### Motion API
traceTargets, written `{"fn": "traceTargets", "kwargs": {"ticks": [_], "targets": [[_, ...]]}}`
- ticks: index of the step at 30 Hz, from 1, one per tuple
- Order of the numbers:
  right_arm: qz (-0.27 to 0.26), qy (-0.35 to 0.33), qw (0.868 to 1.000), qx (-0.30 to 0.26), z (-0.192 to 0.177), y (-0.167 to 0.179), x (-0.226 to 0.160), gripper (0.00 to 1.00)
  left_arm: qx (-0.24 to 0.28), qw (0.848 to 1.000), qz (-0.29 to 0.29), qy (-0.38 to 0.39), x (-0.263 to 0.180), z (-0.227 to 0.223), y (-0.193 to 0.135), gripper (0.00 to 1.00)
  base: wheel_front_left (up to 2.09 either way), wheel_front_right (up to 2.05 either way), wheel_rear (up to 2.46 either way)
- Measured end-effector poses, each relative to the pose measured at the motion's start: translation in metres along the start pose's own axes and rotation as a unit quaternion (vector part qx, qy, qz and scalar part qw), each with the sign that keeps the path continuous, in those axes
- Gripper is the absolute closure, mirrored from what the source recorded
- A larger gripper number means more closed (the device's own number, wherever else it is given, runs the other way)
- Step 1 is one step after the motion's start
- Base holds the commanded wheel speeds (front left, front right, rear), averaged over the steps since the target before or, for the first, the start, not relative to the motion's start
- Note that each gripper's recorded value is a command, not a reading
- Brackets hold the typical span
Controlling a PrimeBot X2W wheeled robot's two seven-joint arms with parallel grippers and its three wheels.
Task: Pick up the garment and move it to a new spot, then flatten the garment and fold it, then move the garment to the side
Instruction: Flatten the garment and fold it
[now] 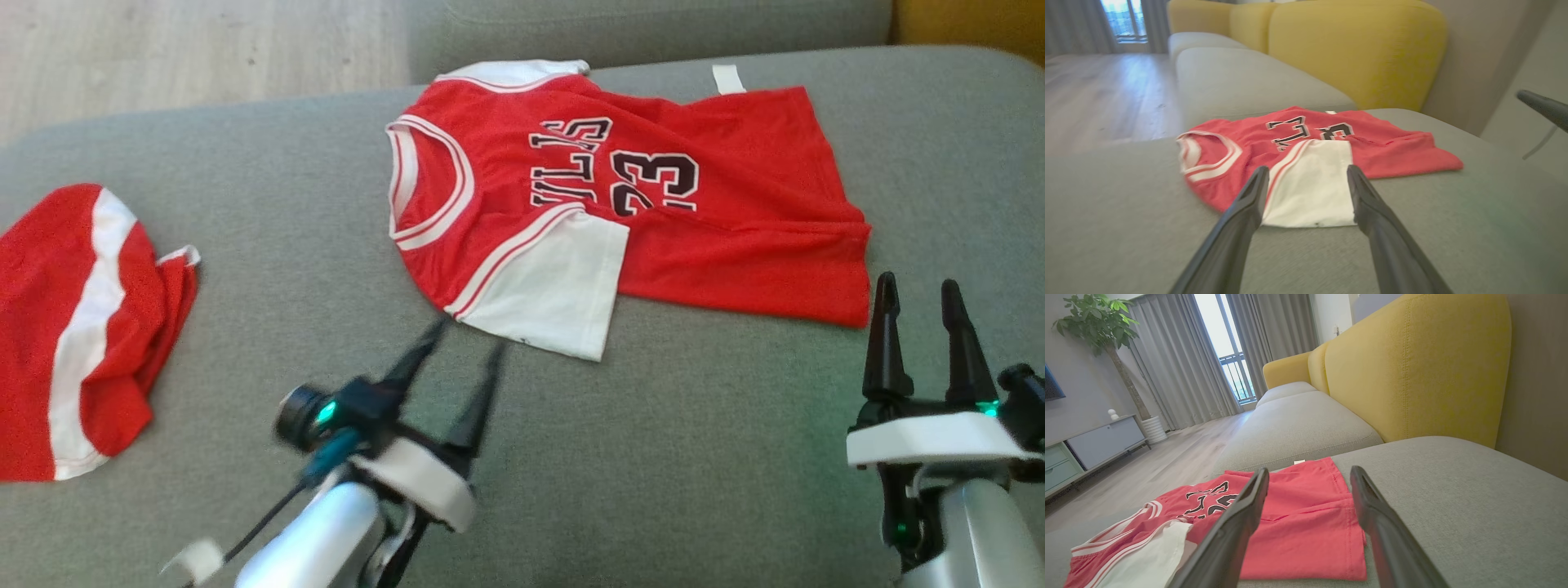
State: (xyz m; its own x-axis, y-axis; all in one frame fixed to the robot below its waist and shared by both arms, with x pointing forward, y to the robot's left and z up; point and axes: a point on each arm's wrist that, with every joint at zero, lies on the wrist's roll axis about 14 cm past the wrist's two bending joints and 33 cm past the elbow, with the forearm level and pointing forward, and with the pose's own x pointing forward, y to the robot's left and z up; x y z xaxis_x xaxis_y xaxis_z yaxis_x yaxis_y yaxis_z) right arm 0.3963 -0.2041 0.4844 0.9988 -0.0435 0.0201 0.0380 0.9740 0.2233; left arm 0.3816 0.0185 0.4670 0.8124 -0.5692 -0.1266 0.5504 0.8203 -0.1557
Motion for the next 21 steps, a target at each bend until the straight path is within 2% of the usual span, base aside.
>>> {"fn": "traceTargets", "kwargs": {"ticks": [4, 6, 11, 16, 21], "targets": [[-0.006, -0.002, 1.000, -0.001, 0.001, -0.004, 0.006, 0.00, 0.039, 0.997, -0.072, 0.013, 0.021, 0.000, -0.029, 0.00, 0.00, 0.00, 0.00], [-0.007, -0.002, 1.000, -0.002, 0.000, -0.005, 0.008, 0.00, 0.048, 0.995, -0.088, 0.020, 0.026, -0.002, -0.034, 0.00, 0.00, 0.00, 0.00], [-0.014, 0.007, 1.000, -0.005, -0.006, -0.010, 0.013, 0.00, 0.097, 0.980, -0.156, 0.079, 0.042, -0.030, -0.056, 0.00, 0.00, 0.00, 0.00], [-0.024, 0.015, 1.000, -0.007, -0.012, -0.018, 0.015, 0.00, 0.148, 0.964, -0.185, 0.121, 0.057, -0.054, -0.058, 0.00, 0.00, 0.00, 0.00], [-0.038, 0.017, 0.999, -0.006, -0.014, -0.028, 0.016, 0.00, 0.182, 0.953, -0.181, 0.158, 0.069, -0.076, -0.046, 0.00, 0.00, 0.00, 0.00]]}}
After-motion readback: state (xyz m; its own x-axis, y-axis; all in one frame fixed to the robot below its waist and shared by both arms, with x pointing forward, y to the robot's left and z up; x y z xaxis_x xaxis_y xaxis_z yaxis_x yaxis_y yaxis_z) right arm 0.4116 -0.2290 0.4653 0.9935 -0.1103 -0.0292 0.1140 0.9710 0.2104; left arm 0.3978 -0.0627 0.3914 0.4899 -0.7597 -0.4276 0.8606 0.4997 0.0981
